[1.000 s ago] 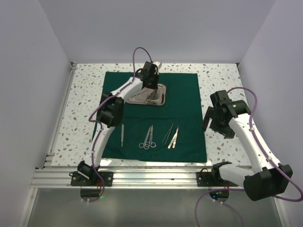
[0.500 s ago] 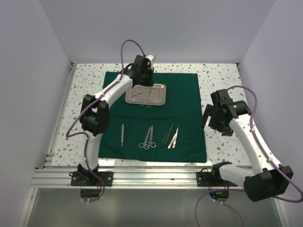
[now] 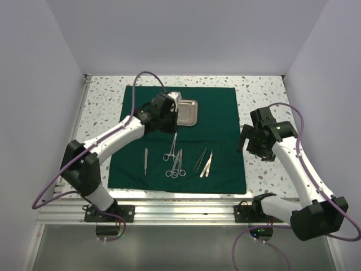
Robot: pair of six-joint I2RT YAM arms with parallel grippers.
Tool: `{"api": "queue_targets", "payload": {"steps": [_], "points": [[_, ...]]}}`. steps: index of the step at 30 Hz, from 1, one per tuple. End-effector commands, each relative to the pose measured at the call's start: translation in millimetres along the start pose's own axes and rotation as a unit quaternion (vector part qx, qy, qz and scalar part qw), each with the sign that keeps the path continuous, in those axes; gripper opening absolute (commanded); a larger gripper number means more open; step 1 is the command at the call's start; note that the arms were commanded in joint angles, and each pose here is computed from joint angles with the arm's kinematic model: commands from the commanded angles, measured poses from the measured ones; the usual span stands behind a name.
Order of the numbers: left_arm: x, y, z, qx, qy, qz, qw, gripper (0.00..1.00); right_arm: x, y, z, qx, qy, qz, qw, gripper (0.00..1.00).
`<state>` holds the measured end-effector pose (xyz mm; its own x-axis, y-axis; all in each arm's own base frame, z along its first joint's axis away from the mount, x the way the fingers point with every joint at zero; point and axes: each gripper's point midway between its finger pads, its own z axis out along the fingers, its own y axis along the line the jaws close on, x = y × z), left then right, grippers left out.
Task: Open and lay out the surgical kit
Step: Place the medical item in the surgical kit, then pick up the medical item from the container.
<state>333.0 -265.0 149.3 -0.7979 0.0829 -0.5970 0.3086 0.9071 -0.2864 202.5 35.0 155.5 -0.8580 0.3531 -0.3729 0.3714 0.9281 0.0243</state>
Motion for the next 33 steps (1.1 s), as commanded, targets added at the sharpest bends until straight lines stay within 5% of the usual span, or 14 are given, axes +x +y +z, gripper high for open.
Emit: {"api": "queue_targets", "payload": {"steps": [1, 7, 10, 13, 21, 27, 33], "points": [[40, -17, 2, 0.008, 0.016, -0.035, 0.999, 0.0, 0, 3, 0, -0.014, -0.007, -0.01, 1.0, 0.98], [71, -17, 26, -0.011, 0.054, -0.067, 0.996, 0.03, 4, -2, -3, -0.013, -0.009, -0.018, 1.0, 0.98], [59, -12, 29, -0.036, 0.045, -0.052, 0.997, 0.33, 5, -7, -7, -0.008, -0.013, -0.018, 1.0, 0.98], [25, -8, 28, -0.061, 0.008, -0.02, 0.998, 0.45, 7, -11, -10, -0.007, -0.019, -0.015, 1.0, 0.98], [-54, 62, 50, -0.124, -0.028, 0.01, 0.992, 0.42, 9, -17, -16, 0.006, -0.02, -0.005, 1.0, 0.98], [-68, 126, 74, -0.152, -0.007, 0.074, 0.986, 0.55, 5, -18, -15, 0.021, -0.016, 0.004, 1.0, 0.98], [-75, 135, 103, -0.124, -0.005, 0.12, 0.985, 0.57, 4, -14, -8, 0.031, 0.001, 0.013, 0.999, 0.98]]}}
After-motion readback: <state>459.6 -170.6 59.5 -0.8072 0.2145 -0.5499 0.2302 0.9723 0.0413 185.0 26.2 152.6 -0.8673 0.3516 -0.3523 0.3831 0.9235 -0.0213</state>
